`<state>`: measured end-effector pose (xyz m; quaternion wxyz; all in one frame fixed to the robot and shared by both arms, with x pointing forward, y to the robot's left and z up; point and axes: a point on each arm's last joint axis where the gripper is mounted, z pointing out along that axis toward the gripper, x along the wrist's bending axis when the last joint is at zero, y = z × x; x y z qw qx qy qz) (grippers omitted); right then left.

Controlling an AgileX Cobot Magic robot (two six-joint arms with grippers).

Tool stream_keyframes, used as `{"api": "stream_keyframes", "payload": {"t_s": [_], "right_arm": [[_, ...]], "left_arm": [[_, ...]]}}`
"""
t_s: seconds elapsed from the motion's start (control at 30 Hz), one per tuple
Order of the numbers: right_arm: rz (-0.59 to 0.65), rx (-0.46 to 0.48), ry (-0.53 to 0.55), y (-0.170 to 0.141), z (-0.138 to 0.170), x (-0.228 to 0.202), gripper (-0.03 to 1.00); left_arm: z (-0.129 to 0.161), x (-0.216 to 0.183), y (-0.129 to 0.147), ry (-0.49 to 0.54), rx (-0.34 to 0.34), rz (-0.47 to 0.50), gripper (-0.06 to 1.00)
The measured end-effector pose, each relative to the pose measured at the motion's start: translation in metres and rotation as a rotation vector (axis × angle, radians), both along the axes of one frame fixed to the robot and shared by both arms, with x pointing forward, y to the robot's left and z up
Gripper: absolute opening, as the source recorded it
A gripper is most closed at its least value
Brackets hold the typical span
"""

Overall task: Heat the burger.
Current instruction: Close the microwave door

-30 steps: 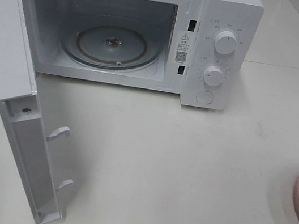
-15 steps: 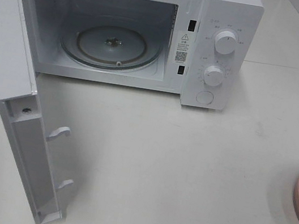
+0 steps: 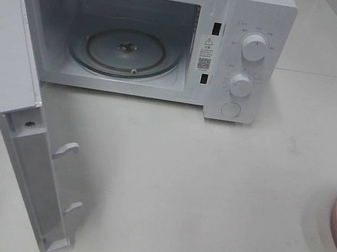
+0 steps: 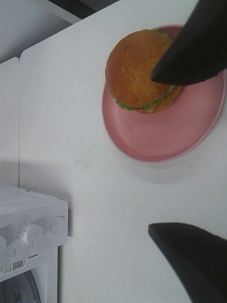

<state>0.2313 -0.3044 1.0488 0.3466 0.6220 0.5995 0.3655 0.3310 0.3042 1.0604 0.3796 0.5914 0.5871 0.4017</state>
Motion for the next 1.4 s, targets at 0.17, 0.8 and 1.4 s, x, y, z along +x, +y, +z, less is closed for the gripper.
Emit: {"api": "stream_keyframes", "payload": {"t_s": [0.17, 0.8, 1.4], "right_arm": [[0.000, 0.000, 0.000, 0.000, 0.000, 0.000, 0.77], [0.000, 0.000, 0.000, 0.000, 0.000, 0.000, 0.77], [0.000, -0.001, 0.000, 0.000, 0.000, 0.000, 0.77]], "left_arm": [[-0.014, 0.015, 0.001, -0.061, 0.060, -0.018, 0.00], [-0.062, 0.057, 0.005, -0.186, 0.098, 0.002, 0.00], [-0.088, 0.087, -0.041, -0.143, 0.045, -0.332, 0.00]]}}
